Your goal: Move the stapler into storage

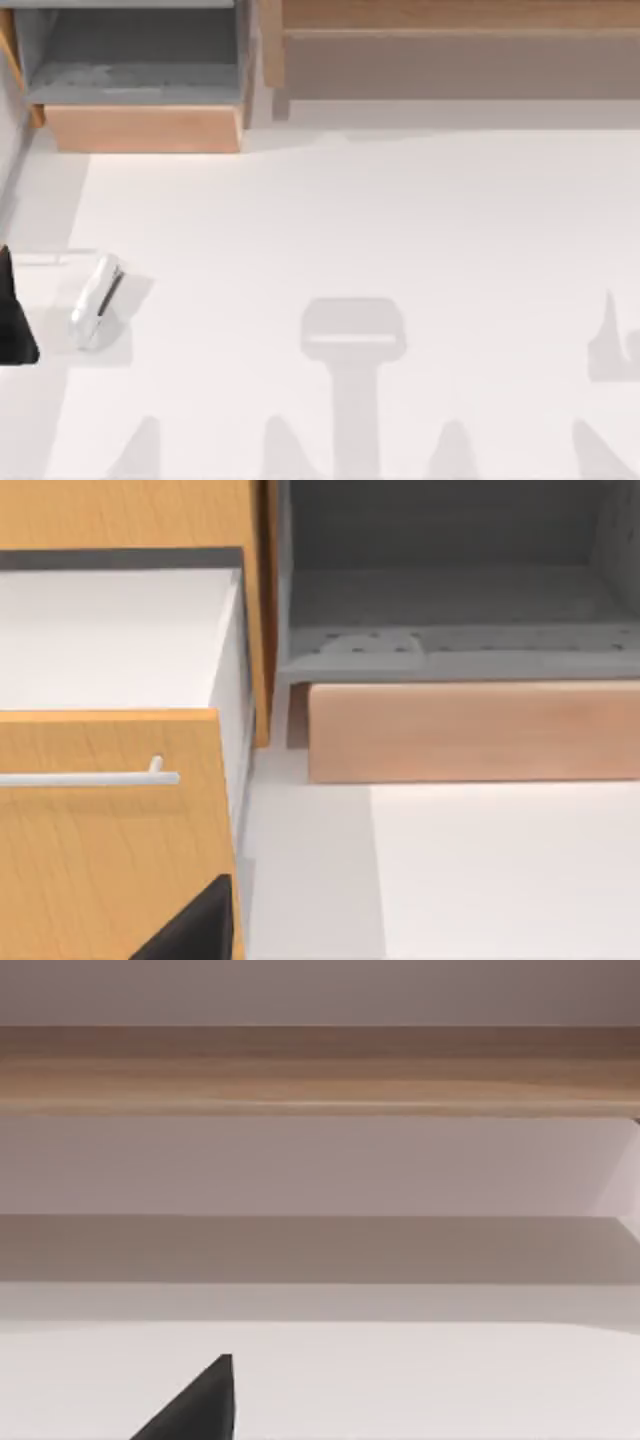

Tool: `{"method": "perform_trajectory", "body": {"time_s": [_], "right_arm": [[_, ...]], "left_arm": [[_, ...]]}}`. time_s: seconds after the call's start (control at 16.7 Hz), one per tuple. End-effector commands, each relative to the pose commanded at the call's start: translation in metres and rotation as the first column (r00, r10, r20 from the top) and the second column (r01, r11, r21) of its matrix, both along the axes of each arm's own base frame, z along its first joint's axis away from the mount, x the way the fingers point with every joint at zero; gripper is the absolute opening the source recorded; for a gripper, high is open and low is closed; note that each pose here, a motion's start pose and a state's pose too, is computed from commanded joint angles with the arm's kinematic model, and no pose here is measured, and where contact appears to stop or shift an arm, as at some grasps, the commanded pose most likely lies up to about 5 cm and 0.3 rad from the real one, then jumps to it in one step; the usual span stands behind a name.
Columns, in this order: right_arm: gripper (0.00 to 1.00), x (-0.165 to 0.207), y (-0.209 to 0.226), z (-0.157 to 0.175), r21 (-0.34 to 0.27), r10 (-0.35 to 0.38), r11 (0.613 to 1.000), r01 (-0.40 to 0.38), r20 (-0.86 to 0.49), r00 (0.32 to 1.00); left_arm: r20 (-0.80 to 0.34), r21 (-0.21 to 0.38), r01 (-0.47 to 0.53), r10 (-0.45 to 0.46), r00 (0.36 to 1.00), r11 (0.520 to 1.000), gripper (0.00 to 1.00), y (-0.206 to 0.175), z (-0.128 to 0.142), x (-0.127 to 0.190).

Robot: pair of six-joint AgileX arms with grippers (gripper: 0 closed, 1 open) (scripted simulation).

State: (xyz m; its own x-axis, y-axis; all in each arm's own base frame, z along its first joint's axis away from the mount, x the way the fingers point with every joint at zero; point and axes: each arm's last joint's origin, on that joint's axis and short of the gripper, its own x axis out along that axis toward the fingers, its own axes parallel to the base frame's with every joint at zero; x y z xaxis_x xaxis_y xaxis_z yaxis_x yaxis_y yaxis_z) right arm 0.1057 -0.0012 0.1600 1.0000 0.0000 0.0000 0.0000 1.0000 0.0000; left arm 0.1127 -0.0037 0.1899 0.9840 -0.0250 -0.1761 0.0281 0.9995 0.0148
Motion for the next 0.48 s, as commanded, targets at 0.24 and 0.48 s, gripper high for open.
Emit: {"method": "perform_trajectory", "body": {"time_s": [0.24,0.48], "right_arm": [[1.00,0.000,0.000,0.000,0.000,0.000,1.000,0.000,0.000,1.000],[1.00,0.000,0.000,0.000,0.000,0.000,1.000,0.000,0.000,1.000]], "left_arm": [[-0.286,0.025,0.039,-0.030,0.958,0.999,1.00,-0.004,0.029,0.030],[-0.608,0.046,0.099,-0.051,0.792,0.994,1.00,-0.013,0.039,0.085]]}}
